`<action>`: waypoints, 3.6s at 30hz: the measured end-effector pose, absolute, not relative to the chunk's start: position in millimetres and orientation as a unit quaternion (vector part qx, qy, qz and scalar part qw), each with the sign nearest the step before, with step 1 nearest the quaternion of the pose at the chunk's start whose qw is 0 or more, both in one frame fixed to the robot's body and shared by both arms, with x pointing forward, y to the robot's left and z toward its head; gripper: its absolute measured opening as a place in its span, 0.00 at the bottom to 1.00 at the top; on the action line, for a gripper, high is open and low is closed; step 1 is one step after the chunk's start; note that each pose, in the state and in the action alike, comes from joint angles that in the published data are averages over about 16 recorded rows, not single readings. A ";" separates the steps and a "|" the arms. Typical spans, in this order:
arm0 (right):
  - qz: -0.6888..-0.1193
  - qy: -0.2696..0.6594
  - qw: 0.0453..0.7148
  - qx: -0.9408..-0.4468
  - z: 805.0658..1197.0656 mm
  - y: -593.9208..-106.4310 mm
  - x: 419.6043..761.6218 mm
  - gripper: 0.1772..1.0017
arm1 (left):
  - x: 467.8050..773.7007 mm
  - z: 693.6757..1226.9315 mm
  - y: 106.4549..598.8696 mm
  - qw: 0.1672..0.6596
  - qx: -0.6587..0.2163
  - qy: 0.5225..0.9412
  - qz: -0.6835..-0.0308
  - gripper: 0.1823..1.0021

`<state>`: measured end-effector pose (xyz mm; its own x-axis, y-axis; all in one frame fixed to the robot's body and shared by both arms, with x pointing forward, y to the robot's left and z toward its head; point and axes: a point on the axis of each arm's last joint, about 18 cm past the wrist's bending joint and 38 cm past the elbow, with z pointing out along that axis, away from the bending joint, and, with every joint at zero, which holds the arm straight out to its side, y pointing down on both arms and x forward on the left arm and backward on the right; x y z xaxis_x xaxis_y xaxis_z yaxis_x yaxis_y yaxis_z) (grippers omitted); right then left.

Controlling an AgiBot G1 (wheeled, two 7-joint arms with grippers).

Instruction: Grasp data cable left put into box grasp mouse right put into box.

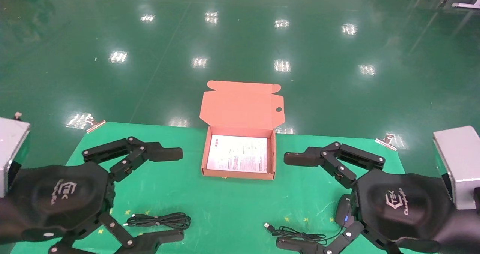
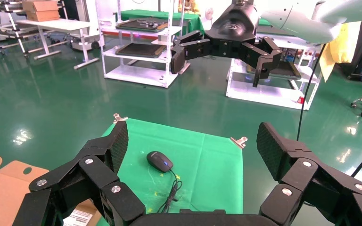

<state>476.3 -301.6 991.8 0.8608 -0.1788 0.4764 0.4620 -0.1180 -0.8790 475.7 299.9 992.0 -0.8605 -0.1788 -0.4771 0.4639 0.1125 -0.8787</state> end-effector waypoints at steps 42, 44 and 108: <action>-0.253 -0.283 0.099 -0.920 956.4 -290.5 545.5 1.00 | 571.1 939.7 276.1 0.312 0.170 0.892 -0.281 1.00; -0.251 -0.282 0.074 -0.923 953.4 -291.5 550.9 1.00 | 577.6 934.3 275.7 0.314 0.169 0.897 -0.260 1.00; -0.325 -0.106 0.036 -0.939 819.2 -267.7 675.7 1.00 | 709.7 821.8 296.3 0.300 -0.040 0.939 -0.160 1.00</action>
<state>675.7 -267.7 819.2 0.7663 0.1754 0.6181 0.2222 -0.9750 0.0013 709.7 296.3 821.8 -0.8165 -0.1713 -0.5514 0.0213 0.9454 -0.3252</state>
